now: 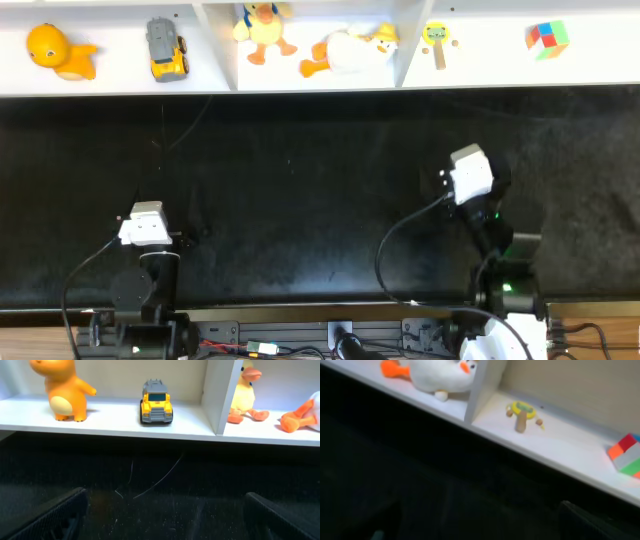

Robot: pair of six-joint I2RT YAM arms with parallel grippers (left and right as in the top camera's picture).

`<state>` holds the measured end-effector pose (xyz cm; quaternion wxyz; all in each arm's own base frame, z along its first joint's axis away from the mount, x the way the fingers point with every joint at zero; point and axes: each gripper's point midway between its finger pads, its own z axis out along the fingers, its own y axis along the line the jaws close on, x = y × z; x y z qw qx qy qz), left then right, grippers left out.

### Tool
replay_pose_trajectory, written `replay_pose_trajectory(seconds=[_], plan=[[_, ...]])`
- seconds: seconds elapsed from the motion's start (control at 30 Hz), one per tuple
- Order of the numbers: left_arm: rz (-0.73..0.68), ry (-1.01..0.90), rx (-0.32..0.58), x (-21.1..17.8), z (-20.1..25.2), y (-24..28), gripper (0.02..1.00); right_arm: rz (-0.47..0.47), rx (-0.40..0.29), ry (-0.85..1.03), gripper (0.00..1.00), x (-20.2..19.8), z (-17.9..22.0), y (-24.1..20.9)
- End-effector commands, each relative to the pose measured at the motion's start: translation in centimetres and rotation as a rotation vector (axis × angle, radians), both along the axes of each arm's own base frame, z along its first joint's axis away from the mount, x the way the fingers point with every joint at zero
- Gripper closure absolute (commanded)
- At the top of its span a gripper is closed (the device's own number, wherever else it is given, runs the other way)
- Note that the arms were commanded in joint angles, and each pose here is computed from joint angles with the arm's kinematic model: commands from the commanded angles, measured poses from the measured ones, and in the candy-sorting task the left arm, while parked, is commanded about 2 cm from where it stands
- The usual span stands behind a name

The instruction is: Store Toys

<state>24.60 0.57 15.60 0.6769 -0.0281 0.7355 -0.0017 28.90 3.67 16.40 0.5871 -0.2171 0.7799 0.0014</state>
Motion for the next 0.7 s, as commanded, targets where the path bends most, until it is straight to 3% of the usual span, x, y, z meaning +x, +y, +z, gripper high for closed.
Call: replay_pose_trajectory(seconds=[0.03,0.23,0.33,0.4,0.7], plan=[[-0.001,-0.004,0.021,0.0,0.0,0.0,0.020,0.001,0.020,-0.043,0.005,-0.9,0.1,0.3],[-0.001,-0.004,0.021,0.0,0.0,0.0,0.020,-0.051,0.167,-0.085,0.005,-2.0,1.2,0.1],[-0.001,-0.004,0.021,0.0,0.0,0.0,0.020,-0.137,0.228,-0.099,0.005,-2.1,1.3,-1.1],[-0.001,-0.004,0.021,0.0,0.0,0.0,0.020,-0.171,0.243,-0.105,0.001,-2.3,1.1,-1.6],[-0.001,-0.004,0.021,0.0,0.0,0.0,0.020,-0.158,0.279,-0.109,0.005,-3.1,0.2,-1.2]])
